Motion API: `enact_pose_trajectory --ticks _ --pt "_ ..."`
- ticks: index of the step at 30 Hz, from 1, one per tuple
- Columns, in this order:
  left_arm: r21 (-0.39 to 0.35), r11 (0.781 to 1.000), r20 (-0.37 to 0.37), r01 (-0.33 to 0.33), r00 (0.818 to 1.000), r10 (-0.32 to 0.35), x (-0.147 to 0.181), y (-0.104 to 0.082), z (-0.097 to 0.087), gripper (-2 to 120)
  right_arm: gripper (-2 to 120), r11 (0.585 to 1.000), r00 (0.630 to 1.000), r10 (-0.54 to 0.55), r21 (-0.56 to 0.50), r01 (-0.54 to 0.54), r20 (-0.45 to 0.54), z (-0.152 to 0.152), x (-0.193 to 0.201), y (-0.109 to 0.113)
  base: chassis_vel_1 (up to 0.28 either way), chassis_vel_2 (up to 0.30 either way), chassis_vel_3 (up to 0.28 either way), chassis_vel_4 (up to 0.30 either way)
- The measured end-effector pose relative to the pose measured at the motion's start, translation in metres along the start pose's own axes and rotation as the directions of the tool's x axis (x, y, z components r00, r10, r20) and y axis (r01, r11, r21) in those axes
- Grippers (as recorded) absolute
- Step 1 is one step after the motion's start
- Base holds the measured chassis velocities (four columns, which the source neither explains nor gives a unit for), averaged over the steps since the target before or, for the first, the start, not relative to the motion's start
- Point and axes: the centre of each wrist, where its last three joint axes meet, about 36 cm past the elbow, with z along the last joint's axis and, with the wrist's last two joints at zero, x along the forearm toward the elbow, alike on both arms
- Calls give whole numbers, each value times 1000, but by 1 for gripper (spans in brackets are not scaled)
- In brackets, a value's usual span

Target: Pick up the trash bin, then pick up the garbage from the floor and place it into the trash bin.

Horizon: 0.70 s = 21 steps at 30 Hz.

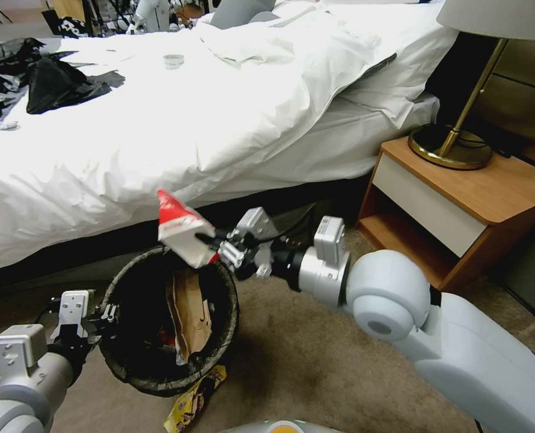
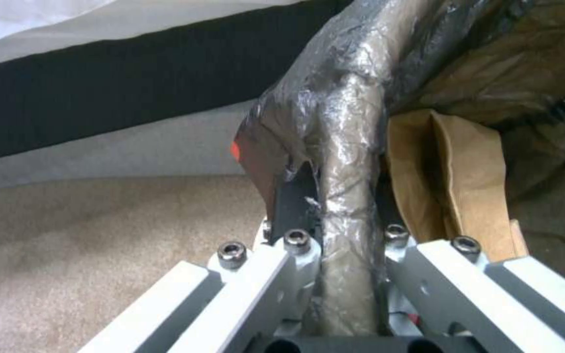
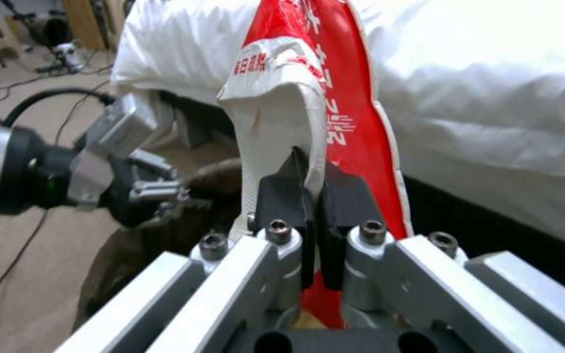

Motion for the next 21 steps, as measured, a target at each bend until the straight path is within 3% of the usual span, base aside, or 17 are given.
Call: enact_pose_trajectory --ticks 17,21 --pt "2 1000 2 -1 1000 1 0 0 0 1 0 999 993 -24 -34 21 -112 45 -31 21 0 0 0 0" --pt "2 1000 4 -2 1000 2 0 0 -1 1 8 999 990 -19 -43 14 -140 55 -40 26 0 0 0 0"
